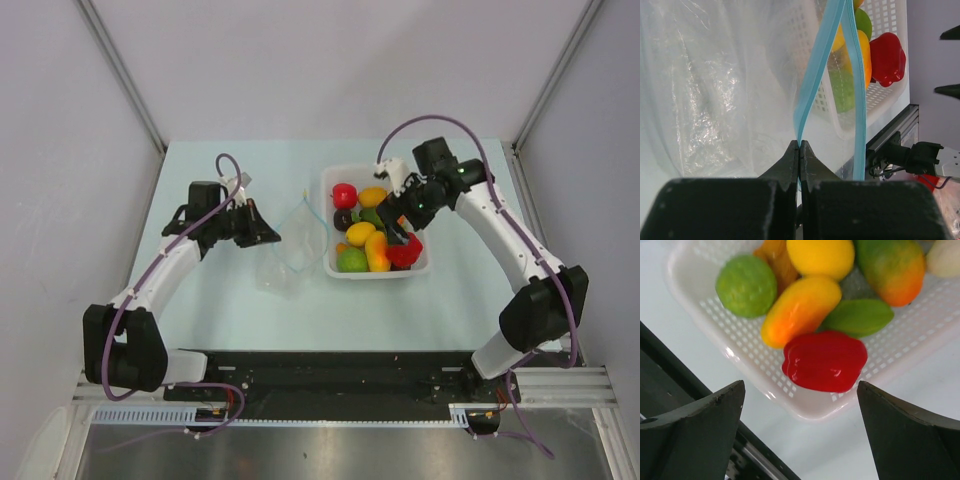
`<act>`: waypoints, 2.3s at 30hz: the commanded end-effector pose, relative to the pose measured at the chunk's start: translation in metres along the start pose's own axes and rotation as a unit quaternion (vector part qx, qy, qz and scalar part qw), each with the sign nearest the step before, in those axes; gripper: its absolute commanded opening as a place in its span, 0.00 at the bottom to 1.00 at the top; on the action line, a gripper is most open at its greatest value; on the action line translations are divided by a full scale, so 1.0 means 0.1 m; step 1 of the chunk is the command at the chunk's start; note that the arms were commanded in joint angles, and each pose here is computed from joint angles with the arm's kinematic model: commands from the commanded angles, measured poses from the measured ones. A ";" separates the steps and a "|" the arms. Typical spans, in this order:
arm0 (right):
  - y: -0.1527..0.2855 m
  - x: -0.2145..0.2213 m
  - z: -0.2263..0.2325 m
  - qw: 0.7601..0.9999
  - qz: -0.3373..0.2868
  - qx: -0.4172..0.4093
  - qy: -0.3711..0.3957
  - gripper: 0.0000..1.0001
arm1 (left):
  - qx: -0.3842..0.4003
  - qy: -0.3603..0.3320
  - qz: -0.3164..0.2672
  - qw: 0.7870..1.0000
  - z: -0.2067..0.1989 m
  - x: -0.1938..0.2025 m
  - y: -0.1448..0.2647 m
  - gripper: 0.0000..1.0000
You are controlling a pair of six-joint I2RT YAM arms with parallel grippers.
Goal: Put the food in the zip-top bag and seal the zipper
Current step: Open the zipper of the food storage bag at the center of the board, then pick up the fake vegetable from the bin.
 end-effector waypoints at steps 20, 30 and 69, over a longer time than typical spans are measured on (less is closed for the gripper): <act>-0.22 0.33 0.02 0.946 0.085 -0.005 0.313 1.00 | 0.022 -0.032 -0.003 0.999 -0.14 -0.01 0.03 0.00; -0.05 0.37 0.07 0.858 -0.011 -0.106 0.503 1.00 | 0.027 -0.031 0.004 0.999 -0.14 0.01 0.02 0.00; 0.08 -0.88 0.24 0.923 -0.209 -0.057 0.318 0.17 | 0.028 -0.040 -0.004 0.999 -0.20 0.00 0.10 0.00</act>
Point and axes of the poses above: each gripper's point midway between its finger pads, its own y axis back along the fingers, its own z axis along the line the jaws close on, x = y × z, the point moved 2 cm from there along y, back along the fingers
